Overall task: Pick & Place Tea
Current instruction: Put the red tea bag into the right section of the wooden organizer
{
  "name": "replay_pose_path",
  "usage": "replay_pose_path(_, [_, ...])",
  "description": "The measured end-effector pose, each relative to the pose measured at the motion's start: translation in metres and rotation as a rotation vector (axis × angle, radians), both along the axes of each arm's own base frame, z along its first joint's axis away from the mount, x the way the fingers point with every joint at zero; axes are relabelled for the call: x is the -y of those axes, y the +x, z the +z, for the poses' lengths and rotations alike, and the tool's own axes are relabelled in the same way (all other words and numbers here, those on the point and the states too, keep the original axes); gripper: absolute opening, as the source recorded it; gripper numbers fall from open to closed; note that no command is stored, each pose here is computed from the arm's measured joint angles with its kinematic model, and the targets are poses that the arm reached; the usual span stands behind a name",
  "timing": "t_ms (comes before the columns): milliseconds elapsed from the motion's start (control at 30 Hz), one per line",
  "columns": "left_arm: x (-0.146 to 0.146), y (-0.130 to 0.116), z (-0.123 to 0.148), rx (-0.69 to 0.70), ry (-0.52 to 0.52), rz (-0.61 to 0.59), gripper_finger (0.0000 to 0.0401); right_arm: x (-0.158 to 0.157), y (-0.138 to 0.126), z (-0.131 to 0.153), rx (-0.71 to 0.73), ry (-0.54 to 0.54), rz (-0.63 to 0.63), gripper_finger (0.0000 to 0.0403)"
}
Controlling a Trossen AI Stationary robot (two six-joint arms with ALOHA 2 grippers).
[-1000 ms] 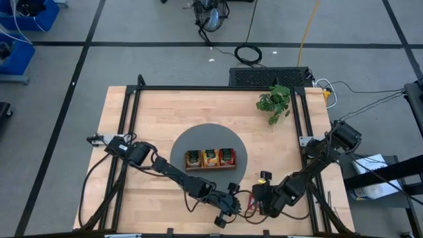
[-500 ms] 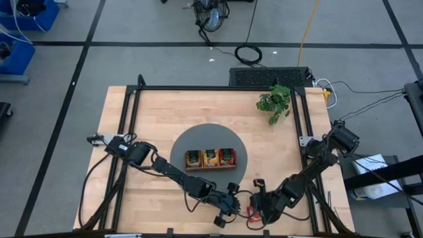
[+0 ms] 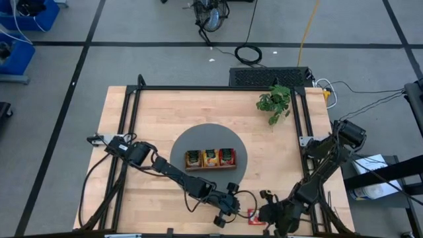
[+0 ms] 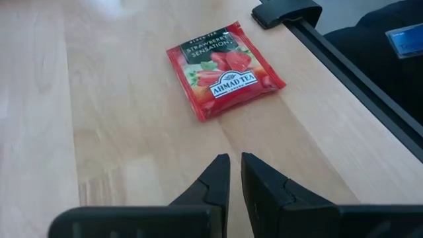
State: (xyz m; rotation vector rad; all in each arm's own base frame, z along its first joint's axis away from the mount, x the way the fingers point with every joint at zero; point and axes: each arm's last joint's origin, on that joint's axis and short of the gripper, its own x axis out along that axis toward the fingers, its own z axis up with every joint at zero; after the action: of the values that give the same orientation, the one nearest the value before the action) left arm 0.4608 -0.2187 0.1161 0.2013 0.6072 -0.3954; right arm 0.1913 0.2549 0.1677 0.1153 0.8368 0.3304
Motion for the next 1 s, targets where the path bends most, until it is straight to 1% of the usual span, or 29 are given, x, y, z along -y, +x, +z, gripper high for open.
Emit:
replay_pose_path(67, [0.0, 0.0, 0.0, -0.003, 0.001, 0.0, 0.0047, -0.003, -0.004, -0.005, -0.051, 0.024, 0.005, 0.0])
replay_pose_path(133, [0.0, 0.0, 0.0, -0.004, 0.002, 0.001, 0.0047, -0.007, -0.007, -0.012, -0.077, 0.022, 0.002, 0.0])
replay_pose_path(233, [-0.001, 0.0, 0.0, -0.005, 0.002, 0.003, 0.0047, -0.01, -0.008, -0.021, -0.134, 0.049, 0.009, 0.0])
replay_pose_path(333, [-0.001, 0.0, 0.0, -0.006, 0.0, 0.005, 0.0047, -0.011, -0.008, -0.03, -0.201, 0.052, 0.012, 0.0])
replay_pose_path(400, [-0.001, 0.0, 0.0, -0.006, 0.0, 0.005, 0.0047, -0.008, -0.01, -0.035, -0.235, 0.014, -0.002, 0.0])
replay_pose_path(533, [-0.001, 0.0, 0.0, -0.005, 0.0, 0.005, 0.0047, 0.002, -0.014, -0.041, -0.338, -0.043, -0.105, 0.0])
replay_pose_path(600, [-0.001, 0.0, 0.0, -0.005, -0.001, 0.005, 0.0047, 0.006, -0.015, -0.042, -0.366, -0.072, -0.142, 0.0])
replay_pose_path(733, [-0.001, 0.0, 0.0, -0.001, -0.002, 0.005, 0.0047, 0.013, -0.012, -0.043, -0.363, -0.116, -0.167, 0.0])
replay_pose_path(900, [-0.001, 0.001, 0.001, 0.007, -0.006, 0.005, 0.0047, 0.021, -0.001, -0.043, -0.31, -0.186, -0.139, 0.0])
replay_pose_path(1000, [0.0, 0.002, 0.002, 0.02, -0.013, 0.006, 0.0047, 0.03, 0.008, -0.044, -0.271, -0.226, -0.17, 0.0])
